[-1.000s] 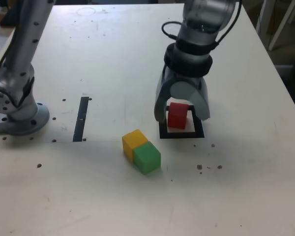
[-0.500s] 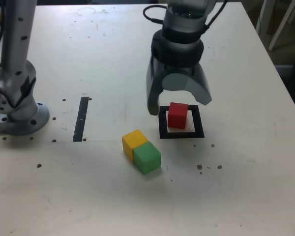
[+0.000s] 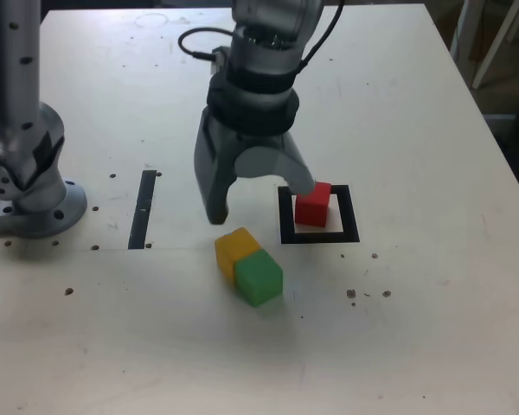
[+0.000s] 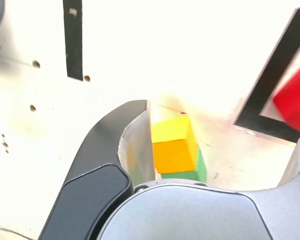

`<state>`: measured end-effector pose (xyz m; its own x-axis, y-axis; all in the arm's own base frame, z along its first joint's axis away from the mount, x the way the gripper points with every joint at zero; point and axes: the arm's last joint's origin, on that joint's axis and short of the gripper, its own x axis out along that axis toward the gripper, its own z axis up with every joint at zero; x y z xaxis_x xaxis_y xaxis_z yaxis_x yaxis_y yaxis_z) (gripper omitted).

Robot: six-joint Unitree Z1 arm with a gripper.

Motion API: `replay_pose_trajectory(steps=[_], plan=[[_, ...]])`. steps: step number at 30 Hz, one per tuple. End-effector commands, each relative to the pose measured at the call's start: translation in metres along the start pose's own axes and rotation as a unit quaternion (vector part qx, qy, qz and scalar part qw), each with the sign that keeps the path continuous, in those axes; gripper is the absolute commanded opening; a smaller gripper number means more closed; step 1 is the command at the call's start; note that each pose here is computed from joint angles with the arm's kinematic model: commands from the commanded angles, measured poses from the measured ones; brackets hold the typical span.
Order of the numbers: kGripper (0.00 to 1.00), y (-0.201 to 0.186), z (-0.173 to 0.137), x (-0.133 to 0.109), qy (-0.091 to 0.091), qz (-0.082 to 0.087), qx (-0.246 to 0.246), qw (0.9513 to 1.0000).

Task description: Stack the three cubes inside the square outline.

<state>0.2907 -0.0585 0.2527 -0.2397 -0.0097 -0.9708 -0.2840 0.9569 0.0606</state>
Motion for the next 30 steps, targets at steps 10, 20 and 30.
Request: replay_pose_trajectory(steps=[10,20,30], plan=[[0.98,-0.006,-0.011,0.017,0.002,-0.009,-0.026,0.9996],[0.92,-0.005,-0.015,0.033,0.015,-0.025,-0.032,0.9991],[0.81,-0.005,-0.016,0.039,0.025,-0.026,-0.034,0.9988]])
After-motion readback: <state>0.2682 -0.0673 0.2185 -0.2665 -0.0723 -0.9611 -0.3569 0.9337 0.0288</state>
